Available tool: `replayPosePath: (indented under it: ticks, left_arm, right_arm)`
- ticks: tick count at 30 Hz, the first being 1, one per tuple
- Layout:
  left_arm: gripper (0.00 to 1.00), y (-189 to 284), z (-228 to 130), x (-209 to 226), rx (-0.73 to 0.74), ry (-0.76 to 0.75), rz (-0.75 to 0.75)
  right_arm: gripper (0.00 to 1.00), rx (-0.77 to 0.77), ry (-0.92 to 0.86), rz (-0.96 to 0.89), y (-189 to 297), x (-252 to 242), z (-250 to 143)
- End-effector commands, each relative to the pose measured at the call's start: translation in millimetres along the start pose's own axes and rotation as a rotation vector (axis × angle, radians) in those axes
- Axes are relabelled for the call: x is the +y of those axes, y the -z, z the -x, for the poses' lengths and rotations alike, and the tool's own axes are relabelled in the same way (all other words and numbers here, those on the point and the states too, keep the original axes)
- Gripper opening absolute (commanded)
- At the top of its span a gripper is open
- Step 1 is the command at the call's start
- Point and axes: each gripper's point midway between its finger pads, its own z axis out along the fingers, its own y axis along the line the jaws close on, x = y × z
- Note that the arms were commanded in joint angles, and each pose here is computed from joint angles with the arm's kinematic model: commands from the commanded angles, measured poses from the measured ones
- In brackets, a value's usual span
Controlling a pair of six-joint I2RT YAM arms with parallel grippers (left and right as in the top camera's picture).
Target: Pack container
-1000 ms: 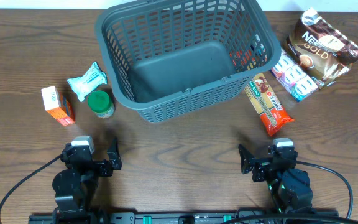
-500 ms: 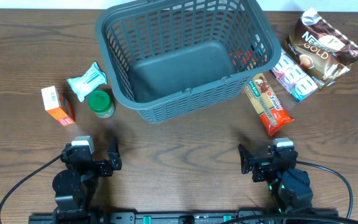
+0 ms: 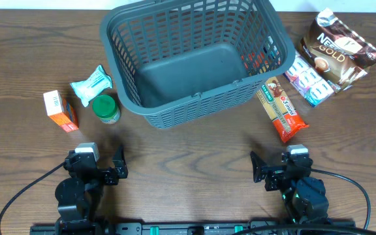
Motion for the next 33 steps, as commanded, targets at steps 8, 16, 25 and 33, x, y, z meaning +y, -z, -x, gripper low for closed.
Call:
replayPosePath:
  ticks: [8,16,25,33]
  left_arm:
    - [0.98,-3,-7,1,0.01,-0.013,0.0]
    - [0.98,-3,-7,1,0.01,-0.013,0.0]
    - [0.99,-3,-7,1,0.01,-0.013,0.0]
    - [0.99,-3,-7,1,0.01,-0.013,0.0]
  right_arm:
    - [0.99,0.007,-0.005,0.011,-2,2,-5]
    - [0.99,0.156,-0.762,0.231,5,45,-13]
    - [0.99,0.116,-0.842,0.414,19,73,28]
    - [0.98,0.15,-0.532,0.23,37,66,109]
